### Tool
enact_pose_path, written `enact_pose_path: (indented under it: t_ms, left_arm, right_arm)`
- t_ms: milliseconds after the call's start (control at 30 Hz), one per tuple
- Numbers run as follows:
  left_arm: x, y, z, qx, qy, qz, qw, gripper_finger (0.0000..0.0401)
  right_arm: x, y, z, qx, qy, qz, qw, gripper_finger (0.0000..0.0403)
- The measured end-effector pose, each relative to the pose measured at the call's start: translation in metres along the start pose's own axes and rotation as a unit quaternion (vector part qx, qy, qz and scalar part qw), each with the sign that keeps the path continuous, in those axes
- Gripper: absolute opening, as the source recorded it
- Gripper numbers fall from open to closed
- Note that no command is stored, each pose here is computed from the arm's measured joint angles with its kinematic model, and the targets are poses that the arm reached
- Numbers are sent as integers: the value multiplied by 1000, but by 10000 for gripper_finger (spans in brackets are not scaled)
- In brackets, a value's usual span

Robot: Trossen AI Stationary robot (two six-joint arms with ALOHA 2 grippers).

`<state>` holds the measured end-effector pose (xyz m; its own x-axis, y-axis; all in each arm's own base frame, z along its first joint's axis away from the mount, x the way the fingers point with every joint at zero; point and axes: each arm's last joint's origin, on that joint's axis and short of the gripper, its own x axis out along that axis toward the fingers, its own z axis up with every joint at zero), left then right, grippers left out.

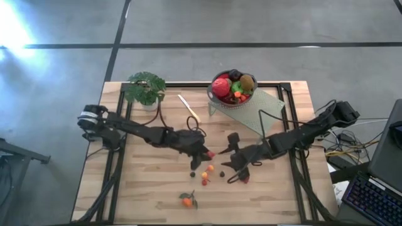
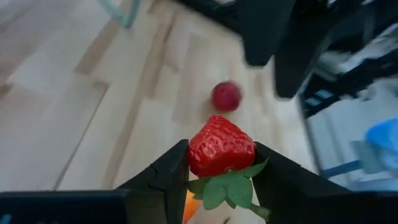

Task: Pick & Place Fruit
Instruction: Put the strawberry into the red gray colander on the shelf

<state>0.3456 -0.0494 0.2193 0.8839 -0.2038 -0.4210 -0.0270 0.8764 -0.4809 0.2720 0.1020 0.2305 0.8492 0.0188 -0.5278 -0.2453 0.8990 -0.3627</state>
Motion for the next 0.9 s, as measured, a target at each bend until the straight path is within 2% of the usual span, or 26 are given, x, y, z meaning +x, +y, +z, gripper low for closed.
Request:
enact_pose_path:
  t_ms: [267, 600, 733, 900]
  left_arm:
    - [-3, 3, 17, -7, -34, -80, 996, 158]
    - [-5, 0, 40, 13, -67, -97, 993, 160]
    - [-6, -3, 47, 25, -74, -106, 991, 160]
    - [-7, -1, 51, 29, -79, -106, 991, 160]
  right_arm:
    - [-3, -7, 12, -21, 0, -79, 997, 240]
    - [-6, -12, 26, -37, -14, -89, 995, 278]
    - [-6, -12, 26, -40, -15, -89, 995, 272]
    - [-8, -13, 27, -42, -19, -91, 995, 236]
